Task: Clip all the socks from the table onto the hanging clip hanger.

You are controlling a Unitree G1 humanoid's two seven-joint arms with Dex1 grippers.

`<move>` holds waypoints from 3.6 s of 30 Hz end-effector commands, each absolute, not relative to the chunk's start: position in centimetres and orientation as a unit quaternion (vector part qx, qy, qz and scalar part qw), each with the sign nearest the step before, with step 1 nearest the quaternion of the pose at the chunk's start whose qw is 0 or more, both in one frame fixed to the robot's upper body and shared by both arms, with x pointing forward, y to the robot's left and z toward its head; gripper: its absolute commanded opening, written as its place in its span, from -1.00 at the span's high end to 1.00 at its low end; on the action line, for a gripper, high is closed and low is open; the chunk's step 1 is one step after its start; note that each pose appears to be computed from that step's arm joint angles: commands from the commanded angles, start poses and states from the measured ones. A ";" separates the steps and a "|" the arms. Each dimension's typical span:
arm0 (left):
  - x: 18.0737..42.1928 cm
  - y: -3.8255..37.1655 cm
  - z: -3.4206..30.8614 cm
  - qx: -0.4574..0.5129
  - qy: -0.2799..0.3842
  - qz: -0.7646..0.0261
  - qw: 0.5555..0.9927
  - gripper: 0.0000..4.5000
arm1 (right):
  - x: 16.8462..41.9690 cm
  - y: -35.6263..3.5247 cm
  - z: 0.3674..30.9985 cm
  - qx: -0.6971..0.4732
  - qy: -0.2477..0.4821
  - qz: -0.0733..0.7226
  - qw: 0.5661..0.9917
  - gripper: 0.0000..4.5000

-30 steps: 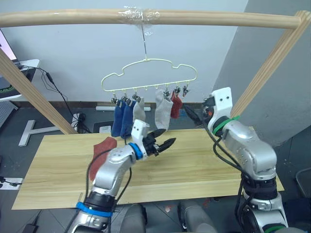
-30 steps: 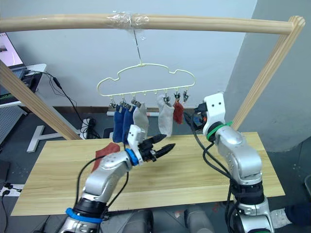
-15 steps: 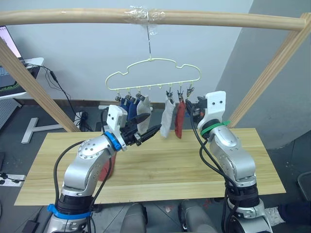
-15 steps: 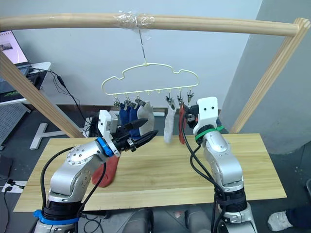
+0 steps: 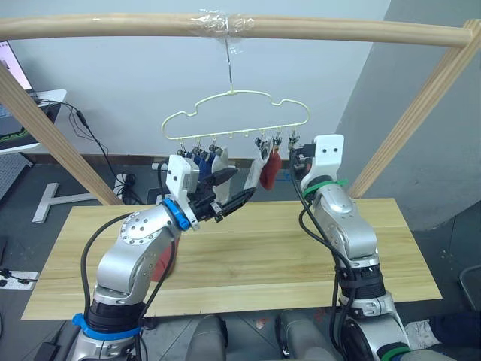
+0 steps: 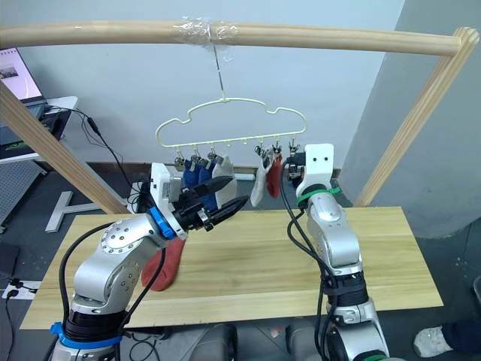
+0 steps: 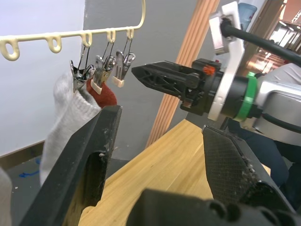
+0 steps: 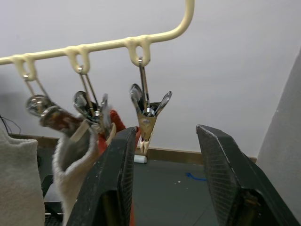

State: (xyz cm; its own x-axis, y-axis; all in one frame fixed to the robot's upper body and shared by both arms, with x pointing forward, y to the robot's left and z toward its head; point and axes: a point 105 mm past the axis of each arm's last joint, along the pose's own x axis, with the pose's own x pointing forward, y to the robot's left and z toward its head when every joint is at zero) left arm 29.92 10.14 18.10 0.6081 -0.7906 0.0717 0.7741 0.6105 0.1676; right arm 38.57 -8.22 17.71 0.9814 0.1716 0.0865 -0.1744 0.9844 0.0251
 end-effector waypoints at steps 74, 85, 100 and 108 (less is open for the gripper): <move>34.8 28.0 0.1 0.077 0.246 -0.124 0.958 -0.99 | 40.4 -10.2 22.3 -0.079 -0.012 0.234 0.969 1.00; 34.5 27.8 -2.3 0.017 0.285 -0.117 0.951 -0.51 | 40.0 -10.6 22.3 -0.084 -0.009 0.230 0.969 1.00; 32.5 19.7 1.9 -0.019 0.196 -0.273 0.942 0.99 | 39.6 -9.9 24.1 -0.110 -0.004 0.304 0.946 1.00; 30.3 8.8 9.5 -0.051 0.072 -0.439 0.894 0.99 | 39.4 -10.3 24.9 0.000 0.085 0.335 0.938 1.00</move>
State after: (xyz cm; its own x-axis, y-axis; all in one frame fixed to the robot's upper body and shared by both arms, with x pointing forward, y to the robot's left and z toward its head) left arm 30.76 10.89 7.29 0.6491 -0.7448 -0.1546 0.7238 0.6673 -0.1756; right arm 39.91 -10.52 22.82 0.7788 0.5927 -0.2054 -0.6043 0.7967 0.0080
